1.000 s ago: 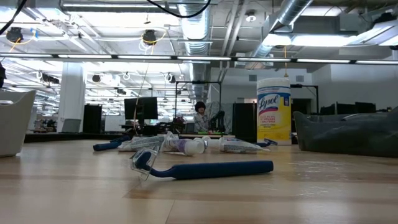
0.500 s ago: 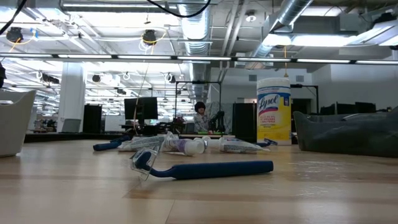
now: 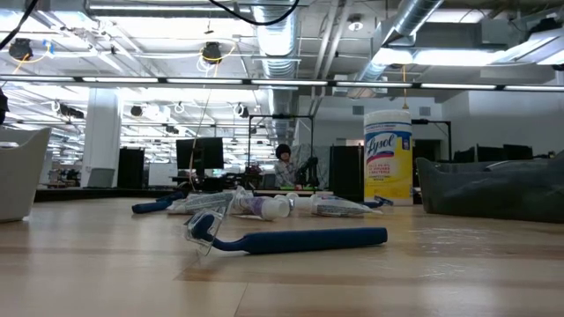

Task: Pick & Place Travel size toiletries
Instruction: Put the gray deodorant into the black bin

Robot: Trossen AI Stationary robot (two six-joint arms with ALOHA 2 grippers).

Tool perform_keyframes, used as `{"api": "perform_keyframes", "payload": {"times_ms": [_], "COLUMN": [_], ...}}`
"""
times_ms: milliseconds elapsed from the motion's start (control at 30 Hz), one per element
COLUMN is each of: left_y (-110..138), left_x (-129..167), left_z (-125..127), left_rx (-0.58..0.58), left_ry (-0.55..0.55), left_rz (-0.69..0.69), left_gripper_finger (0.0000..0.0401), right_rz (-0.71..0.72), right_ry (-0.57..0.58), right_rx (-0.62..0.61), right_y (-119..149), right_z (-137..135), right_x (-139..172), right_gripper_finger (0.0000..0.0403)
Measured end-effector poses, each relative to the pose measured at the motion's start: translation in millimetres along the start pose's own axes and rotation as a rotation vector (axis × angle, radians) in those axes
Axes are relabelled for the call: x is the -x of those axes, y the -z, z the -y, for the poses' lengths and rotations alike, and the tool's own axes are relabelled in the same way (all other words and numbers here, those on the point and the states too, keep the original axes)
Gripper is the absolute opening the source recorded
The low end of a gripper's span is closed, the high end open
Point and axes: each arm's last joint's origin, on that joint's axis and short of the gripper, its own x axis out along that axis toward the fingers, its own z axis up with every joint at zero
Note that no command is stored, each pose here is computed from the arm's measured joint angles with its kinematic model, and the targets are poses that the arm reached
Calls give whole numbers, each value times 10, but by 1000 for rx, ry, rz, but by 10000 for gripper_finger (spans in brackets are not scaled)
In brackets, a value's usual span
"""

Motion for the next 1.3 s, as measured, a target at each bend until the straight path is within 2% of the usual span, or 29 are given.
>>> {"api": "perform_keyframes", "payload": {"times_ms": [167,300,600,967,1167,1300], "left_y": [-6,-6,-18,-47,-91,-92], "left_x": [3,3,7,23,75,77], "left_z": [0,1,0,-7,-20,-20], "left_rx": [-3,-4,-8,-11,-23,-28], "left_ry": [0,0,-6,-13,-11,-15], "left_rz": [5,7,28,48,36,38], "left_gripper_finger": [208,210,236,227,238,234], "right_rz": [0,-1,-4,11,39,8], "right_ry": [0,0,26,84,108,120], "right_rx": [-4,-1,-13,-36,-35,-63], "right_y": [0,1,24,-7,-76,-18], "right_z": [0,1,57,29,-80,-26], "right_x": [0,0,72,321,537,521], "right_gripper_finger": [191,173,173,165,144,99]}}
